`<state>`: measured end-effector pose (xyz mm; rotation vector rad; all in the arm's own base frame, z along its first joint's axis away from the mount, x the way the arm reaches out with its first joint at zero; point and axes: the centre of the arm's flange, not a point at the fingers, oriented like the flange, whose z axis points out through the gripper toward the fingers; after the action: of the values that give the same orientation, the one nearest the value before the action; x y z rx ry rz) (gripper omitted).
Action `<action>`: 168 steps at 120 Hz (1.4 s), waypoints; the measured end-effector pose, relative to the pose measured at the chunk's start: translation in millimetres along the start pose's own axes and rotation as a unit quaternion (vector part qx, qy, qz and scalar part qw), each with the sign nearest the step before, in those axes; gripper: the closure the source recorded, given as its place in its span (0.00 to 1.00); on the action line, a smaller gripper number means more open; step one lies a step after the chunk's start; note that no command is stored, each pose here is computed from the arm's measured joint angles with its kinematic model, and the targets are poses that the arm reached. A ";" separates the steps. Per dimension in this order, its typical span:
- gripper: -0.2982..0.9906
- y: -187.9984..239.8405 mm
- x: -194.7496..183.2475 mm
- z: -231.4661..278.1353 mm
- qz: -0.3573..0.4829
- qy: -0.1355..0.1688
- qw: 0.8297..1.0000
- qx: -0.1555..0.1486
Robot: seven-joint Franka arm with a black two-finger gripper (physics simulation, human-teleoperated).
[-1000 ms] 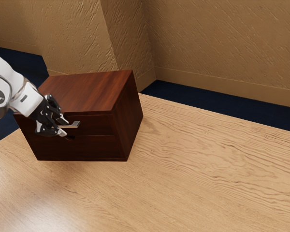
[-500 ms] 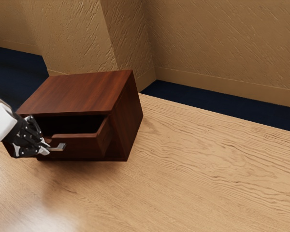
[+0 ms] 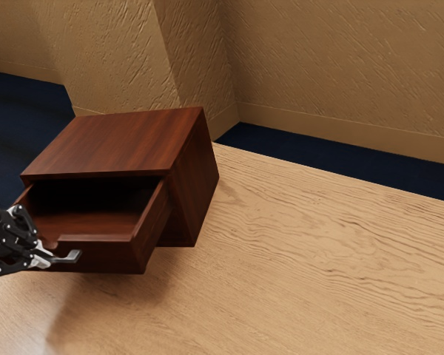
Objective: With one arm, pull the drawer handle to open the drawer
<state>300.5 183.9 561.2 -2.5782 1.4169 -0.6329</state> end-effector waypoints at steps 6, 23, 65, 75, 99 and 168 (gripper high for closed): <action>0.80 3.5 -2.0 0.9 0.000 -0.002 1.000 -0.004; 0.78 6.7 -5.5 3.6 -0.001 -0.010 1.000 -0.016; 0.71 11.2 -6.0 3.1 -0.002 -0.014 0.999 -0.035; 0.64 12.3 -4.6 4.4 0.000 -0.014 0.999 -0.039; 0.53 13.3 3.7 2.2 0.011 -0.016 0.999 -0.044; 0.28 -145.1 241.4 -153.6 0.032 -0.126 0.988 -0.086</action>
<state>461.9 76.0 816.6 -2.6109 1.5203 -0.1726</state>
